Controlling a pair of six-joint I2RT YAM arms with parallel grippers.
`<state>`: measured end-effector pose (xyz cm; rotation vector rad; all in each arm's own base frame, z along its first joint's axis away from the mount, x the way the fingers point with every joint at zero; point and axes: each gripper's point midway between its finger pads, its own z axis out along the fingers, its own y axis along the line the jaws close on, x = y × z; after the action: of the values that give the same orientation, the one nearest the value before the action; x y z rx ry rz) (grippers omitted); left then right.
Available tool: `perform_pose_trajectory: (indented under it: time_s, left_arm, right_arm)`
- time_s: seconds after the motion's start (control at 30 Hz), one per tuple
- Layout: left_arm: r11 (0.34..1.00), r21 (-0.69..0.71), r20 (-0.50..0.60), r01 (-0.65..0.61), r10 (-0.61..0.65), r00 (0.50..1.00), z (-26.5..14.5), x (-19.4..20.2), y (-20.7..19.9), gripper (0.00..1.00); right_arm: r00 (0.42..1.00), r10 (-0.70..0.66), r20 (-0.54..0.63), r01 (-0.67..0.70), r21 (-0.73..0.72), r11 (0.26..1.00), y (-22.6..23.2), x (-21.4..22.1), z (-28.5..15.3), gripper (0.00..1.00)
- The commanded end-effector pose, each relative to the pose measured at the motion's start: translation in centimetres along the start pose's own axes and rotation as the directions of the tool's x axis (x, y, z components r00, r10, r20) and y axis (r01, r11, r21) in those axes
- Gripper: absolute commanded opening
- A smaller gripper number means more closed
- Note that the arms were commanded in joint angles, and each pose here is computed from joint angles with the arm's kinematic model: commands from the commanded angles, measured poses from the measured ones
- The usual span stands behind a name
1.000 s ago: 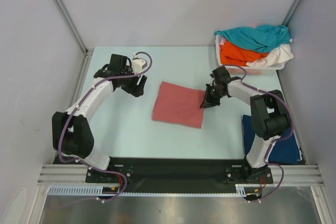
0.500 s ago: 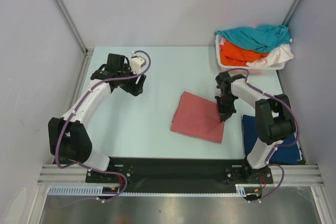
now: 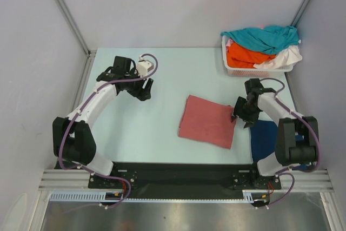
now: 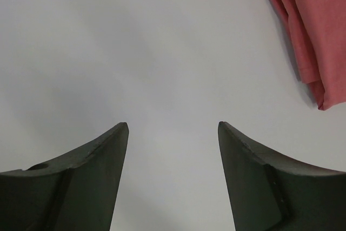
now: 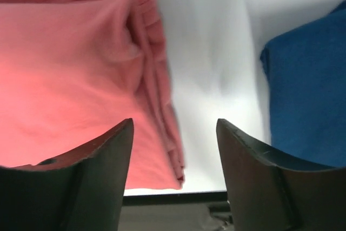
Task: Fold and stack the t-shirts
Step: Neatly place the folded tshirt to the corner
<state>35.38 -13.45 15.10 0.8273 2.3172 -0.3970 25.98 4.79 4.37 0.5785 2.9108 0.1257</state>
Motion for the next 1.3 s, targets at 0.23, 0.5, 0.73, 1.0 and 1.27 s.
perform_pose_trajectory:
  time_s: [0.23,0.5,0.73,1.0,1.27]
  left_arm:
    - [1.000,0.014,0.049,-0.013,0.013,0.999,-0.6,-1.2,-0.6,0.73]
    - [1.000,0.006,0.061,-0.014,0.014,0.998,-0.9,-1.7,-0.5,0.73]
    - [1.000,-0.009,0.061,-0.022,0.023,0.998,-1.1,-1.7,-0.3,0.73]
    - [0.999,-0.028,0.061,-0.034,0.036,0.998,-1.0,-1.9,0.2,0.73]
    - [0.996,-0.057,0.076,-0.061,0.065,0.995,-1.5,-2.7,0.8,0.73]
  right_arm:
    - [0.973,0.221,0.070,-0.187,-0.327,0.926,3.6,-0.3,0.8,0.72]
    - [0.960,0.279,0.012,-0.249,-0.416,0.875,4.6,0.9,2.8,0.65]
    - [0.973,0.227,0.051,-0.187,-0.407,0.894,4.2,-0.1,2.8,0.04]
    - [0.999,-0.027,0.032,0.030,-0.115,0.993,-0.4,-0.4,-0.5,0.00]
    - [0.998,-0.058,-0.039,0.055,-0.083,0.995,-1.5,-0.4,-1.7,0.00]
